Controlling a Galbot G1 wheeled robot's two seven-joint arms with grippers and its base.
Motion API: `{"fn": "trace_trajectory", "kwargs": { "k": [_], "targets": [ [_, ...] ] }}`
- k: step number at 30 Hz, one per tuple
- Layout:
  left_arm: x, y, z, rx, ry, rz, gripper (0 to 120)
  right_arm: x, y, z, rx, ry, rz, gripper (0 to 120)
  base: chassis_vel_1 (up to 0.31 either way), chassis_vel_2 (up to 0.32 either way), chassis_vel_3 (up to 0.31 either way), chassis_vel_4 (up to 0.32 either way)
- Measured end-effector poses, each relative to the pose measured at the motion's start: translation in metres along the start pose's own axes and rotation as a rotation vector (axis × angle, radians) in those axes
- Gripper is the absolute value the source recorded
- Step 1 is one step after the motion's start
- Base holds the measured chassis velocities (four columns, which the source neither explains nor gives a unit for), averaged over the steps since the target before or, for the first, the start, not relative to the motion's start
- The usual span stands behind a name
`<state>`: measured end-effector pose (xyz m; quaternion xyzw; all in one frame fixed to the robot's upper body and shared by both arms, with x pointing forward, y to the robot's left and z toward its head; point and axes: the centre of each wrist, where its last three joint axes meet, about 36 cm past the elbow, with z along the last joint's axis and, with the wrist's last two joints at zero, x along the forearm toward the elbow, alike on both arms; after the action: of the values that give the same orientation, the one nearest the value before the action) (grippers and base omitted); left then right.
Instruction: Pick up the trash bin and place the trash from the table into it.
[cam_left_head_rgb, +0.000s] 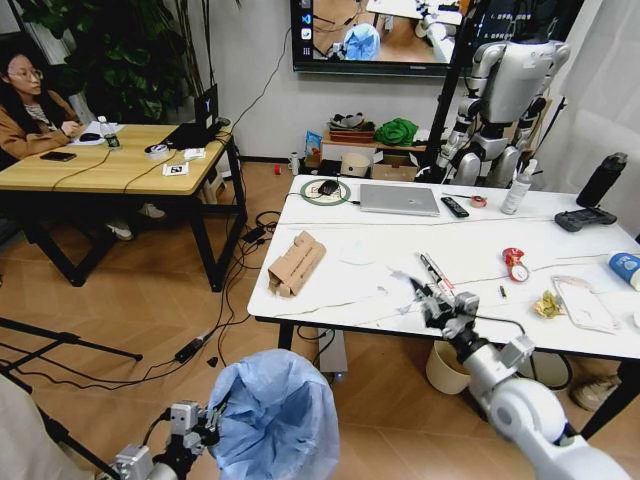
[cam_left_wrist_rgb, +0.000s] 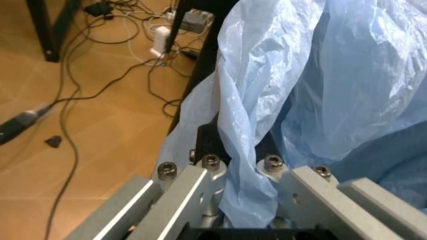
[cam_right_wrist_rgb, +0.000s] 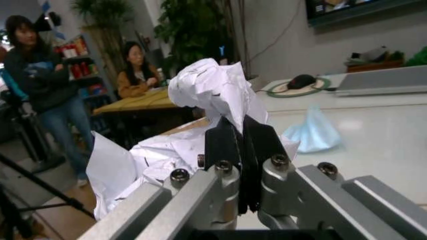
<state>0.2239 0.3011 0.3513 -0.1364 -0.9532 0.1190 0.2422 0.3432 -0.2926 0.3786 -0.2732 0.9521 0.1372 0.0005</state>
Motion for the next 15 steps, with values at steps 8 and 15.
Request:
{"fn": "trace_trajectory", "kwargs": {
  "k": [8, 15],
  "targets": [
    [-0.027, 0.001, -0.019, 0.029, -0.005, 0.012, 0, 0.015, 0.036, 0.008, 0.030, 0.018, -0.204, 0, 0.000, 0.000, 0.000, 0.000],
    [-0.022, -0.004, -0.010, 0.060, 0.029, 0.001, 0, 0.007, 0.066, 0.015, 0.040, 0.076, -0.359, 0, 0.000, 0.000, 0.000, 0.000]
  ]
}}
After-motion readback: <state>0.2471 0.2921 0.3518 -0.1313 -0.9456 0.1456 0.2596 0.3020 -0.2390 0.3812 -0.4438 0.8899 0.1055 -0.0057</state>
